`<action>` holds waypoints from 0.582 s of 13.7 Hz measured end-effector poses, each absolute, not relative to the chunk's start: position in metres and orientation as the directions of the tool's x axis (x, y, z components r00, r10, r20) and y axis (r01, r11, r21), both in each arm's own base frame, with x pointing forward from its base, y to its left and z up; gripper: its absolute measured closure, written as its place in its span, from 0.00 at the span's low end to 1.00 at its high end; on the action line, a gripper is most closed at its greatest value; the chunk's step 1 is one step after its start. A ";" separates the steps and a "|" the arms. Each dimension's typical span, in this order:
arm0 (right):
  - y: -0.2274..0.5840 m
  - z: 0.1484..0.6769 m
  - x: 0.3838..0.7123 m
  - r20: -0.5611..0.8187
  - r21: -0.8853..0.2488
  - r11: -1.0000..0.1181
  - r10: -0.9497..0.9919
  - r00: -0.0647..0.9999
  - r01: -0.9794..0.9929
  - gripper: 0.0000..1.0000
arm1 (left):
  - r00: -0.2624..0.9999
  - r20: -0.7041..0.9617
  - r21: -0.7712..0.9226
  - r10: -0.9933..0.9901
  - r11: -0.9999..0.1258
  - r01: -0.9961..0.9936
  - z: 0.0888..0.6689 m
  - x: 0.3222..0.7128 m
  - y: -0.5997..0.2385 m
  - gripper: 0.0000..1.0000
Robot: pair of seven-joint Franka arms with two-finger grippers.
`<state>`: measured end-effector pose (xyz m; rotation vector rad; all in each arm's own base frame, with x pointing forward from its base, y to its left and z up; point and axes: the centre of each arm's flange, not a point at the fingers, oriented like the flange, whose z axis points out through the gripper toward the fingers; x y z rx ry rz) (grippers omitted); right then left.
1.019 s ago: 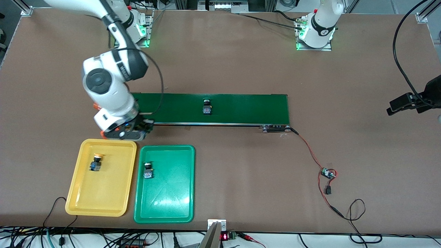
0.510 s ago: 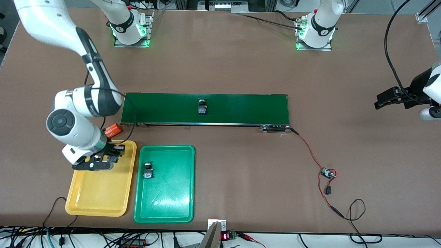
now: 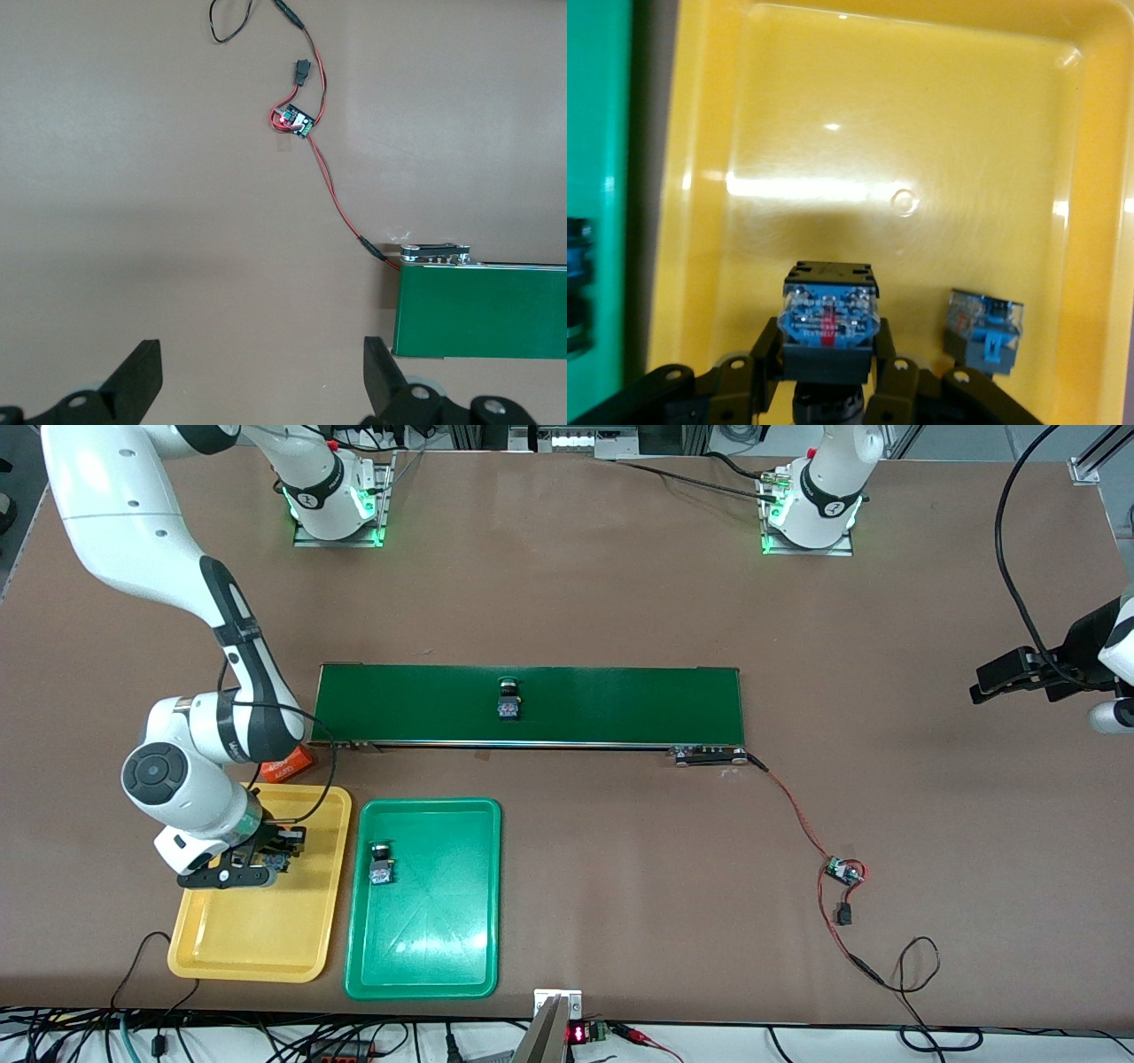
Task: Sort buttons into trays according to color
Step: 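Carry the button into the yellow tray and open the right gripper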
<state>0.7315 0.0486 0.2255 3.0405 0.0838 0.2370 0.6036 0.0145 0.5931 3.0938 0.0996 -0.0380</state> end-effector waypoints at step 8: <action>0.042 0.194 0.733 0.172 0.103 -0.993 0.069 0.983 0.051 0.46 | 0.997 -0.027 0.045 0.070 -0.997 0.071 0.593 0.603 0.018 0.00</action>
